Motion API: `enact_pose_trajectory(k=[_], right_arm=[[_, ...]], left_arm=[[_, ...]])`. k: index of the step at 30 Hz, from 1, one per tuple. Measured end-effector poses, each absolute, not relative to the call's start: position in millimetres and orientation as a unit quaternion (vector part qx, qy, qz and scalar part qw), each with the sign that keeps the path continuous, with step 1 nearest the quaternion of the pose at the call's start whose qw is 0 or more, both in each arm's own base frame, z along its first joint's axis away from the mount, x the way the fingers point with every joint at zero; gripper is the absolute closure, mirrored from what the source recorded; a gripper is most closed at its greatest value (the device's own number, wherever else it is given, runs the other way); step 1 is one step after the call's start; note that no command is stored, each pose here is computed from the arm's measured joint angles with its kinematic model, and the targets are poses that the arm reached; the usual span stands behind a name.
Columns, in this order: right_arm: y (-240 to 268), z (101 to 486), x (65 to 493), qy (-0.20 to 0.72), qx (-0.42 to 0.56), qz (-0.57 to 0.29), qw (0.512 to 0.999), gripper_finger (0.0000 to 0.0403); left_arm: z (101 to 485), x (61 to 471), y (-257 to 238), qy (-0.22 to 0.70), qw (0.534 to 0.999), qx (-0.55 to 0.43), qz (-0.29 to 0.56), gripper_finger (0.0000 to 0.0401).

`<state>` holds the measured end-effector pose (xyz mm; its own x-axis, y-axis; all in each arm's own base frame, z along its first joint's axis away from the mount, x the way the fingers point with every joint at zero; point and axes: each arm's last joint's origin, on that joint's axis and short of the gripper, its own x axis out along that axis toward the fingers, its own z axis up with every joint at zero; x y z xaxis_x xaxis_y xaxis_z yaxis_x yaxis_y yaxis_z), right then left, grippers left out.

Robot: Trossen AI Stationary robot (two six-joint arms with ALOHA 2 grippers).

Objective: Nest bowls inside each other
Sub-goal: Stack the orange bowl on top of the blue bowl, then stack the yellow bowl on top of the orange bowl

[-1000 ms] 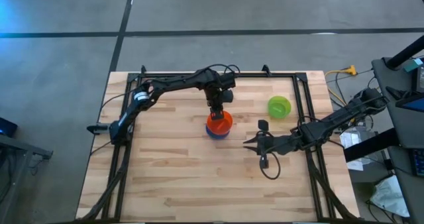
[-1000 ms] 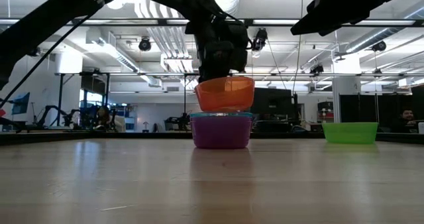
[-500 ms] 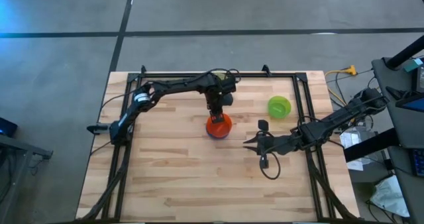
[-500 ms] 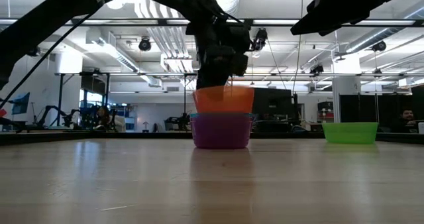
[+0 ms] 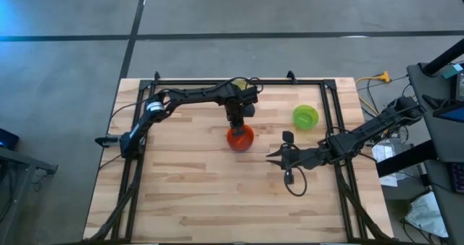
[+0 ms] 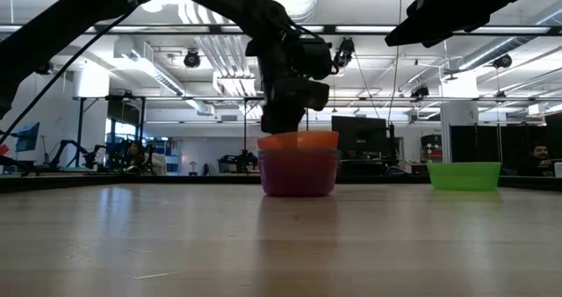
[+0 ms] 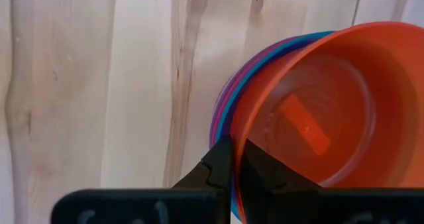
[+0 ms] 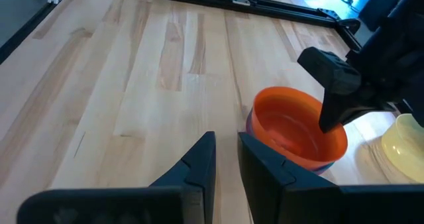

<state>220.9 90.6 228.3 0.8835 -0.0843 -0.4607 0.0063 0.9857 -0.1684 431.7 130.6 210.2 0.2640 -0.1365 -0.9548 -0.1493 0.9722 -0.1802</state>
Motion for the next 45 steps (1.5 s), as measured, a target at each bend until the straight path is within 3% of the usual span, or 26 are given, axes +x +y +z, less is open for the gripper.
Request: enact_pose_trajectory(k=[14, 25, 30, 45], right_arm=[[90.6, 228.3, 221.0, 0.24, -0.081, -0.024, 0.967, 0.0344], [90.5, 228.2, 220.9, 0.241, -0.074, -0.025, 0.967, 0.0344], [90.5, 228.2, 220.9, 0.241, -0.074, -0.025, 0.967, 0.0344], [90.6, 228.1, 220.9, 0.241, -0.072, -0.026, 0.968, 0.0344]], left_arm=[[213.0, 431.3, 130.1, 0.607, 0.788, -0.104, -0.004, 0.0396], [216.8, 431.3, 130.4, 0.606, 0.789, -0.101, -0.003, 0.0283], [231.6, 427.4, 129.5, 0.594, 0.799, -0.097, 0.002, 0.0251], [255.0, 421.7, 130.2, 0.575, 0.814, -0.07, 0.044, 0.0248]])
